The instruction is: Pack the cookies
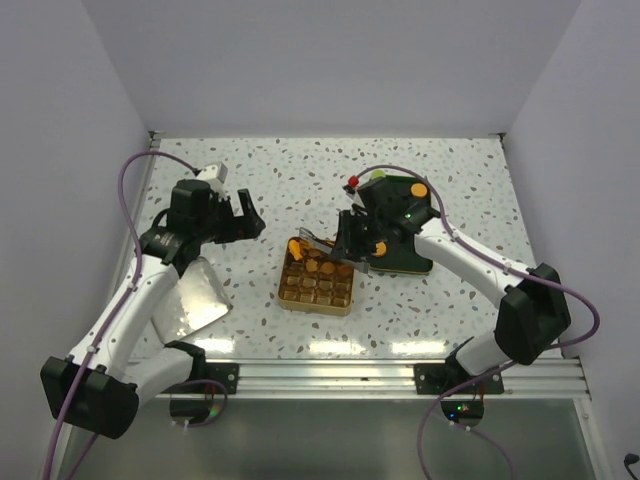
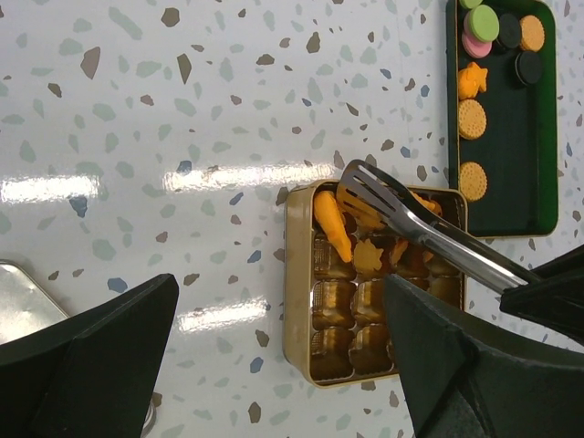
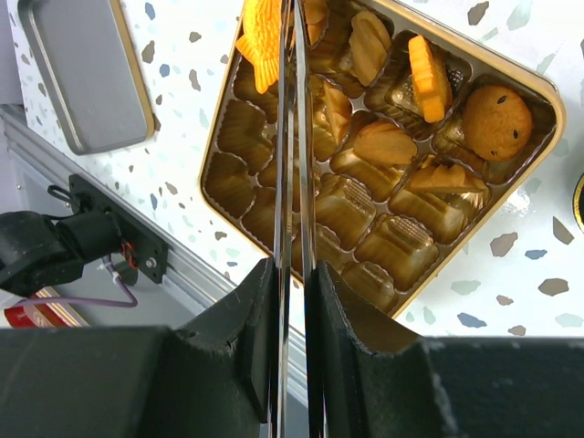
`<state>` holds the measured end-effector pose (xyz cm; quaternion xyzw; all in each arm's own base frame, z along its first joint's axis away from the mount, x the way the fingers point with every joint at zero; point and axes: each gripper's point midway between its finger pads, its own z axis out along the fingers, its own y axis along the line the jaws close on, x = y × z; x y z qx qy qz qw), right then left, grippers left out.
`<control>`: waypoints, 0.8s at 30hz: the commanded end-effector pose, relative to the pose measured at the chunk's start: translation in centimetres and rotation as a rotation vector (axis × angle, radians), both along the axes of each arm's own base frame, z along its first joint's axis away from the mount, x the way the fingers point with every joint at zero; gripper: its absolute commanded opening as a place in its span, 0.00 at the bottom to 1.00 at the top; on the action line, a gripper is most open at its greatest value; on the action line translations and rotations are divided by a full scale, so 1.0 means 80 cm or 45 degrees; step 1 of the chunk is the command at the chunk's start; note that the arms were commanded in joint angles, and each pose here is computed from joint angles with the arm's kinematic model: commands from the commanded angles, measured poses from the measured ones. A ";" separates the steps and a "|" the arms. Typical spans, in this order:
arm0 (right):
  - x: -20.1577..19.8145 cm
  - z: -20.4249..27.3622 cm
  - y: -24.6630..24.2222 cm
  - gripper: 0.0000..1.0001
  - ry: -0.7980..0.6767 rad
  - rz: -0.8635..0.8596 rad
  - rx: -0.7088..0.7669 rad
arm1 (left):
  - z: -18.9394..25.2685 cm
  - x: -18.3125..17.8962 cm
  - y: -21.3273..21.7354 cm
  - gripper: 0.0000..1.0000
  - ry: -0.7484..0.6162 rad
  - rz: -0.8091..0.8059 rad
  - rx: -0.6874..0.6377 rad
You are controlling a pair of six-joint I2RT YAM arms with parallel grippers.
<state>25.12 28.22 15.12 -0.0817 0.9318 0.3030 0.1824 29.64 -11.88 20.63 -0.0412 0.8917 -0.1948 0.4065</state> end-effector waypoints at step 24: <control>-0.055 0.024 -0.013 0.17 0.019 0.050 0.143 | -0.001 0.015 -0.010 1.00 -0.026 -0.004 -0.035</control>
